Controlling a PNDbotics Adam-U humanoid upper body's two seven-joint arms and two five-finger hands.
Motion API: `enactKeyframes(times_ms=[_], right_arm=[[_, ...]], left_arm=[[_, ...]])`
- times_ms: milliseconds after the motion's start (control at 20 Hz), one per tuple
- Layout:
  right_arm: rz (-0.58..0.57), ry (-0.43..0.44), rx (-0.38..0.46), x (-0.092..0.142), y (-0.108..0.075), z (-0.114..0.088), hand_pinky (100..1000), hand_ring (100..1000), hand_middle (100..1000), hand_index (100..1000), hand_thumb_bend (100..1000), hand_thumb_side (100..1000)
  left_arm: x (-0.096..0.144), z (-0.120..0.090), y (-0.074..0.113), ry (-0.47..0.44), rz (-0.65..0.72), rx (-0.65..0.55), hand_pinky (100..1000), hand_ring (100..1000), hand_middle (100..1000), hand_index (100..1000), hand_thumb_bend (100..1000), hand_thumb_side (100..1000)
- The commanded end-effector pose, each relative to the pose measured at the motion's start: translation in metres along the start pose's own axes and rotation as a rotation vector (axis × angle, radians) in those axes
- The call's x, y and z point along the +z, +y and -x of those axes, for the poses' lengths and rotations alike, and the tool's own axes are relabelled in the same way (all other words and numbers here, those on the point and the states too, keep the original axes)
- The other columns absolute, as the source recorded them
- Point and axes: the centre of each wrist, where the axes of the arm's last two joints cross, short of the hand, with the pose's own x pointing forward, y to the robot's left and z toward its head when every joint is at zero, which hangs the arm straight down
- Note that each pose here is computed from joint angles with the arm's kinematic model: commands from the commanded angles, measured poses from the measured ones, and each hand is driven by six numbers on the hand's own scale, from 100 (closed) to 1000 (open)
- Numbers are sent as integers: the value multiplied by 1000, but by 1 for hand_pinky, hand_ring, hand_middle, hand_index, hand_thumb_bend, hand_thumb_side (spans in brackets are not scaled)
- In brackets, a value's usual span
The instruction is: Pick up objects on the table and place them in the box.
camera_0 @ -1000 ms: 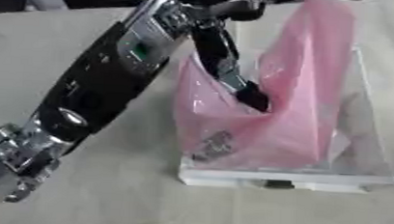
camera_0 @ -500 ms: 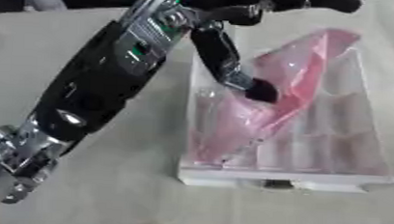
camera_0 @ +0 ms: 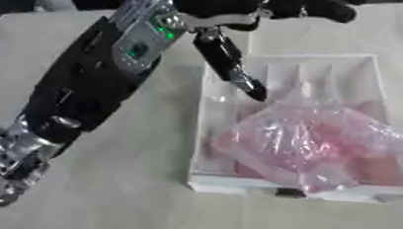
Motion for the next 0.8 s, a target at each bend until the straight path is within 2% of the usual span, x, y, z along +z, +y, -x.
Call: enactKeyframes(times_ms=[50,100,200,250,300,400,450,500,550,750,800], right_arm=[[-5,-9,28,-2,-7,-4,494,602,551,638,427,837],[-4,-9,30,-2,-7,-4,494,602,551,638,426,839],[-2,-11,34,-2,-8,-5,493,602,551,638,426,843],[0,-13,36,-2,-9,-5,493,602,551,638,426,845],[1,-14,39,-3,-9,-5,493,602,551,638,426,847],[4,-16,45,-3,-10,-6,492,602,551,638,425,851],[6,-17,50,-3,-11,-7,492,602,551,638,425,857],[8,-18,53,-3,-12,-7,492,602,551,638,425,858],[9,-18,58,-3,-13,-8,492,602,551,638,424,862],[13,-24,69,-4,-14,-9,490,605,558,639,419,929],[12,-27,71,-5,-15,-9,490,605,558,639,419,930]], left_arm=[[11,2,13,21,-111,-11,632,761,790,852,214,289],[17,1,12,35,-157,11,583,729,765,831,161,337],[35,1,11,105,-256,60,507,667,719,798,135,472],[45,-2,10,139,-303,86,490,653,708,794,100,591],[53,-4,10,162,-338,109,464,635,695,788,100,593],[73,-9,10,229,-391,153,446,627,695,791,100,676],[86,-13,9,277,-397,178,436,624,700,797,100,764],[97,-16,11,313,-401,199,437,625,702,798,100,776],[109,-20,11,358,-402,225,451,636,719,813,100,860],[145,-37,8,524,-442,356,457,649,742,833,100,975],[151,-41,8,555,-462,385,457,649,742,834,100,980]])
